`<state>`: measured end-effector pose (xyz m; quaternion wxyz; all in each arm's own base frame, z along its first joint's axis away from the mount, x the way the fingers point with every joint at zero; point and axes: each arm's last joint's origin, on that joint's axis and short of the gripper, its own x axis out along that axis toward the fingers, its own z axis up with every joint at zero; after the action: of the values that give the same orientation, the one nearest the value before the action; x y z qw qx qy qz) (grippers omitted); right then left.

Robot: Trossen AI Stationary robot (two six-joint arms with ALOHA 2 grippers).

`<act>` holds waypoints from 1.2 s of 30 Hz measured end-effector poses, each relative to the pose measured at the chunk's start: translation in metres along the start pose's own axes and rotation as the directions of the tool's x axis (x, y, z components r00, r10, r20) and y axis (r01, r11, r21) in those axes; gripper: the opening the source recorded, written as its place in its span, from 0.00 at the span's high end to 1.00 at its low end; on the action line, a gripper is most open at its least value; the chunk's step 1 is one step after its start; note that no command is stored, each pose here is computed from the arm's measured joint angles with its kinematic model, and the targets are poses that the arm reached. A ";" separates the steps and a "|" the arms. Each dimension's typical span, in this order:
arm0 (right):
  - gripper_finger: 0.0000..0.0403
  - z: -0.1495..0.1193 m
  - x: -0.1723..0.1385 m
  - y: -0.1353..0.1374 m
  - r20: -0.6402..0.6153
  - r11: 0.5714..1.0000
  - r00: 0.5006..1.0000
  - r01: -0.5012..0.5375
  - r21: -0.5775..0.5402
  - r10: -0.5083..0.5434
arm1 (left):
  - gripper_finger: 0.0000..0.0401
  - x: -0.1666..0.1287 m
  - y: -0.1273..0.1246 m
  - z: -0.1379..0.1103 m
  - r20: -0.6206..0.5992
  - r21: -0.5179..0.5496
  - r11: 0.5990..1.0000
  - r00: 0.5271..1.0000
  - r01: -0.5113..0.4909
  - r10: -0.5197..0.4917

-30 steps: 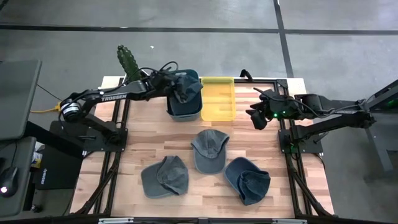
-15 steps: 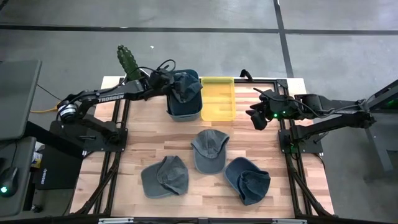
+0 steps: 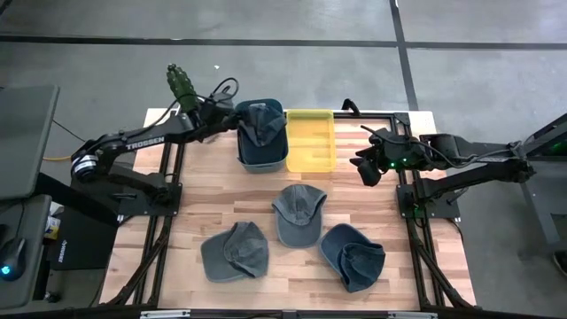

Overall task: Pick & Place hat
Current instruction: Put the blue cap into the blue bin

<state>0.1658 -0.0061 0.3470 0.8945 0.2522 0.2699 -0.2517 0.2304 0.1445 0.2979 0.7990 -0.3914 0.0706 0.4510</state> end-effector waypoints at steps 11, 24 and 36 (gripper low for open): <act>0.60 0.000 0.000 0.000 0.007 0.999 1.000 0.009 -0.032 -0.009 | 0.29 -0.007 -0.007 0.000 -0.106 0.191 0.966 0.982 0.176 -0.158; 0.60 -0.012 -0.002 -0.008 -0.145 0.999 0.989 0.040 -0.013 -0.041 | 0.29 -0.028 -0.041 -0.044 -0.286 0.183 0.915 0.910 0.358 -0.299; 0.60 -0.028 -0.007 -0.012 -0.417 0.998 0.908 -0.016 0.057 0.038 | 0.29 -0.068 -0.071 -0.095 -0.348 0.150 0.892 0.867 0.427 -0.357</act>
<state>0.1439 0.0034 0.3269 0.8124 0.3272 0.4450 -0.1866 0.2687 0.0129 0.3045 0.8914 -0.3720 0.1640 0.2003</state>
